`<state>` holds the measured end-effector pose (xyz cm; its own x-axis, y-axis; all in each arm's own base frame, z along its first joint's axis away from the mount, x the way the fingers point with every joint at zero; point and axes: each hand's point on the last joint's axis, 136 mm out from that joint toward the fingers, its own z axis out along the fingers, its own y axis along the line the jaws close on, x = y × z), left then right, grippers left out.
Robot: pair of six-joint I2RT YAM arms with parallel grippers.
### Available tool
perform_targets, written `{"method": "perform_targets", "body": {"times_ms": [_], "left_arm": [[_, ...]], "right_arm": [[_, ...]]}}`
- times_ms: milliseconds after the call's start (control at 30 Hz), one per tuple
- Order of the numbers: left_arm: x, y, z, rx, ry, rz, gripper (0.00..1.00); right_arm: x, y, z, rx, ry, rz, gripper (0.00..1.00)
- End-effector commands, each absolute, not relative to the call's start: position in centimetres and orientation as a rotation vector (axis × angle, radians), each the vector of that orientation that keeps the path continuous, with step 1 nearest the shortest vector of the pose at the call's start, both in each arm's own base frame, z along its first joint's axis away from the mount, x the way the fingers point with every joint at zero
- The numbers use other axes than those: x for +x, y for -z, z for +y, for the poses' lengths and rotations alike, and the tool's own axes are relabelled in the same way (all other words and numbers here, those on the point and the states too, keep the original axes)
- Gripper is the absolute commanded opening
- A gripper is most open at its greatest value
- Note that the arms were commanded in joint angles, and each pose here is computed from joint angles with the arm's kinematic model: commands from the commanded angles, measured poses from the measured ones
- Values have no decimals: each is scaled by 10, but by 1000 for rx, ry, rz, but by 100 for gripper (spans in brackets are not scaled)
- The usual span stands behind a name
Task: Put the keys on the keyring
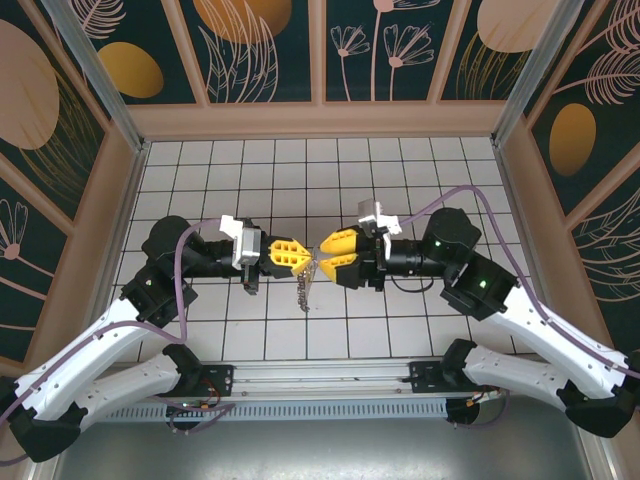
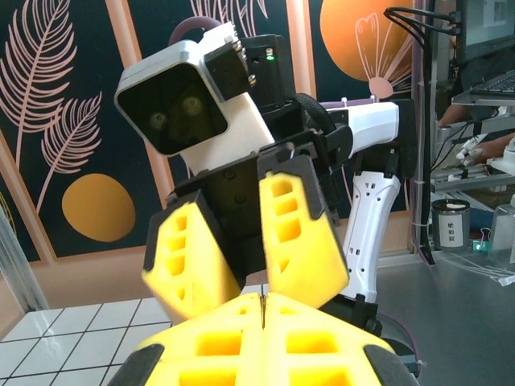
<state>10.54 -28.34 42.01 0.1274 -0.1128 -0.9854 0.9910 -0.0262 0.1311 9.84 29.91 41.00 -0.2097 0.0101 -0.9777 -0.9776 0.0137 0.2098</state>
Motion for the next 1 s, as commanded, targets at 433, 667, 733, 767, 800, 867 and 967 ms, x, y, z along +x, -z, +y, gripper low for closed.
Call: {"method": "perform_targets", "body": {"times_ms": [433, 667, 733, 767, 800, 867, 967], "left_arm": [[101, -438, -278, 1196, 1152, 961, 0], [102, -437, -278, 1198, 1149, 961, 0], [101, -438, -277, 1198, 1149, 956, 0], [101, -438, -277, 1197, 1148, 956, 0], [100, -439, -277, 1199, 1151, 952, 0], [99, -440, -276, 1197, 1154, 945, 0], [98, -443, -276, 1197, 1159, 931, 0]], "right_arm": [[95, -407, 310, -1115, -1419, 1333, 29], [96, -401, 314, -1125, -1425, 1350, 18], [96, -400, 313, -1127, -1422, 1353, 11], [96, -399, 313, -1129, -1420, 1355, 8], [96, -399, 313, -1131, -1418, 1356, 5], [96, -398, 312, -1131, -1415, 1357, 0], [97, -396, 311, -1130, -1414, 1364, 0]]}}
